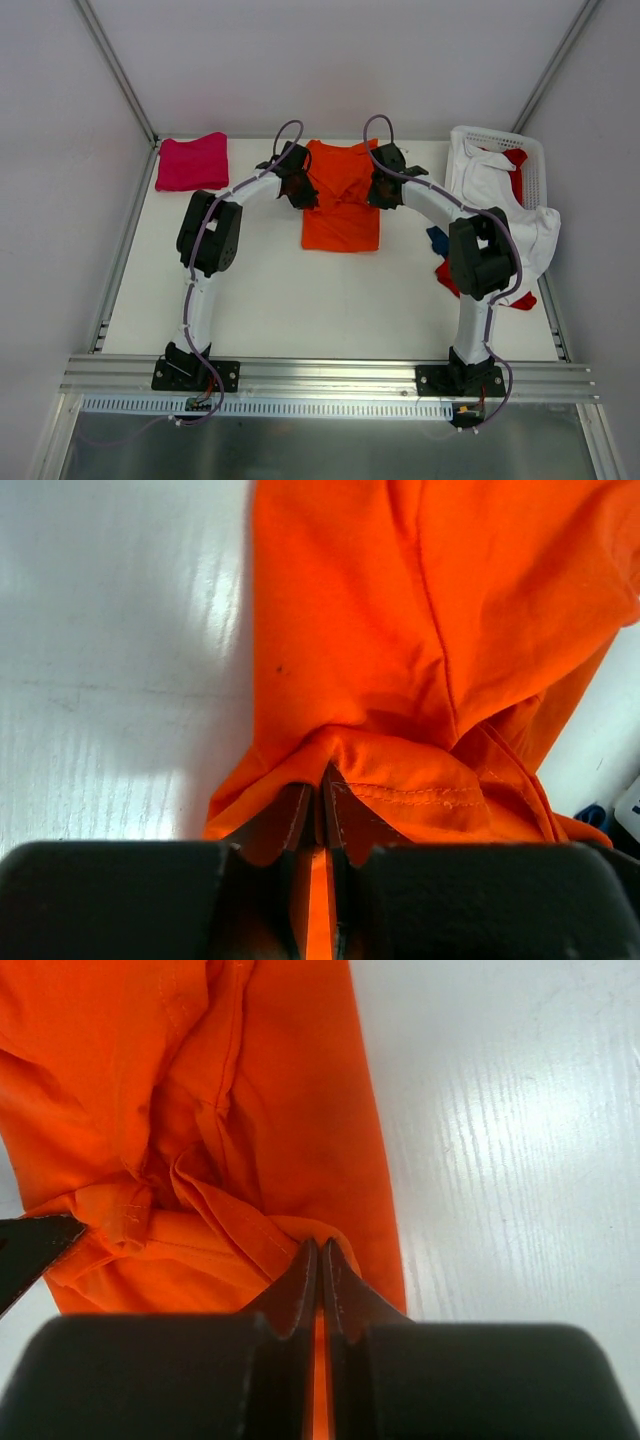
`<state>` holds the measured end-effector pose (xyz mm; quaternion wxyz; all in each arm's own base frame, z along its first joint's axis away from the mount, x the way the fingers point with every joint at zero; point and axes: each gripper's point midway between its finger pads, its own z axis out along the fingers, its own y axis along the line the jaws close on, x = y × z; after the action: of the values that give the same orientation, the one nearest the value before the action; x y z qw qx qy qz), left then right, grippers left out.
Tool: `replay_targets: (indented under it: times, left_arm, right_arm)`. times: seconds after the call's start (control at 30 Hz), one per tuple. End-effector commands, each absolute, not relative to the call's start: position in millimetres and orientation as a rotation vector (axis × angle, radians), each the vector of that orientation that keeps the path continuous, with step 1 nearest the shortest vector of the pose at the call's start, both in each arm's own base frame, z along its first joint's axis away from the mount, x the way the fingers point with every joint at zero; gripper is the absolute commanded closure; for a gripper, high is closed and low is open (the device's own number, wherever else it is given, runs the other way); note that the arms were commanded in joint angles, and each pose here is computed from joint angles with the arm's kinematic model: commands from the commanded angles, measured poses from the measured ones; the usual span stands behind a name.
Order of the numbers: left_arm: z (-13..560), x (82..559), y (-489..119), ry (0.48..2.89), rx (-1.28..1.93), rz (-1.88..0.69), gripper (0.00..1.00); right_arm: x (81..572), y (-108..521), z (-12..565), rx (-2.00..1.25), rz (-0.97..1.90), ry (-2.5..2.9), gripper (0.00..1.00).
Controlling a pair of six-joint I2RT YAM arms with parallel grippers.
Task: Fold and stack the t-shirts
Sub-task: Fold the folded rectangular tshirt in 1/3 of the way
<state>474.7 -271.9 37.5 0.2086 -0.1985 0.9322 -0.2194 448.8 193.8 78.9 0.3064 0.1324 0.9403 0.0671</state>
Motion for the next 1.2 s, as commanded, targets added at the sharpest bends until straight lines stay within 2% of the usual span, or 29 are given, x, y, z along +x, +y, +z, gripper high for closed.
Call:
replay_targets:
  times: [0.0,0.07,0.1,0.13,0.17,0.2,0.23,0.27,0.43,0.57,0.87,0.9,0.97,1.0,1.07,1.17]
  left_arm:
    - [58,492,-280,2.539,-0.454,-0.675,0.90]
    - [57,495,-281,2.536,-0.436,-0.685,0.63]
    - [55,495,-281,2.541,-0.437,-0.683,0.49]
    - [56,495,-280,2.541,-0.436,-0.684,0.27]
    - [55,495,-278,2.540,-0.436,-0.676,0.17]
    - [54,495,-277,2.538,-0.438,-0.671,0.05]
    - [53,494,-276,2.541,-0.434,-0.666,0.01]
    - [54,494,-275,2.538,-0.421,-0.663,0.01]
    - [70,493,-264,2.496,-0.402,-0.611,0.01]
    - [106,488,-253,2.424,-0.384,-0.581,0.01]
    - [180,459,-223,2.267,-0.420,-0.563,0.01]
    - [173,449,-219,2.286,-0.427,-0.556,0.01]
    - [187,433,-214,2.258,-0.460,-0.593,0.01]
    - [167,418,-208,2.303,-0.485,-0.575,0.01]
    - [167,400,-204,2.293,-0.531,-0.610,0.01]
    - [119,361,-196,2.368,-0.594,-0.606,0.01]
  right_arm:
    - [459,183,92,0.405,0.145,2.444,0.99]
    - [461,182,86,0.419,0.134,2.454,1.00]
    - [462,182,83,0.417,0.133,2.459,0.95]
    - [463,180,82,0.427,0.129,2.461,0.86]
    - [463,180,77,0.431,0.122,2.468,0.68]
    - [464,179,75,0.439,0.114,2.467,0.20]
    - [465,178,71,0.444,0.105,2.471,0.03]
    - [466,178,70,0.448,0.102,2.471,0.01]
    - [467,174,78,0.459,0.080,2.452,0.01]
    - [462,166,110,0.460,0.070,2.388,0.00]
    - [407,154,174,0.428,0.085,2.252,0.01]
    - [400,156,188,0.420,0.123,2.228,0.00]
    - [385,165,180,0.388,0.181,2.267,0.01]
    - [379,170,178,0.387,0.218,2.278,0.00]
    - [364,178,162,0.365,0.290,2.314,0.01]
    - [346,188,132,0.367,0.395,2.352,0.00]
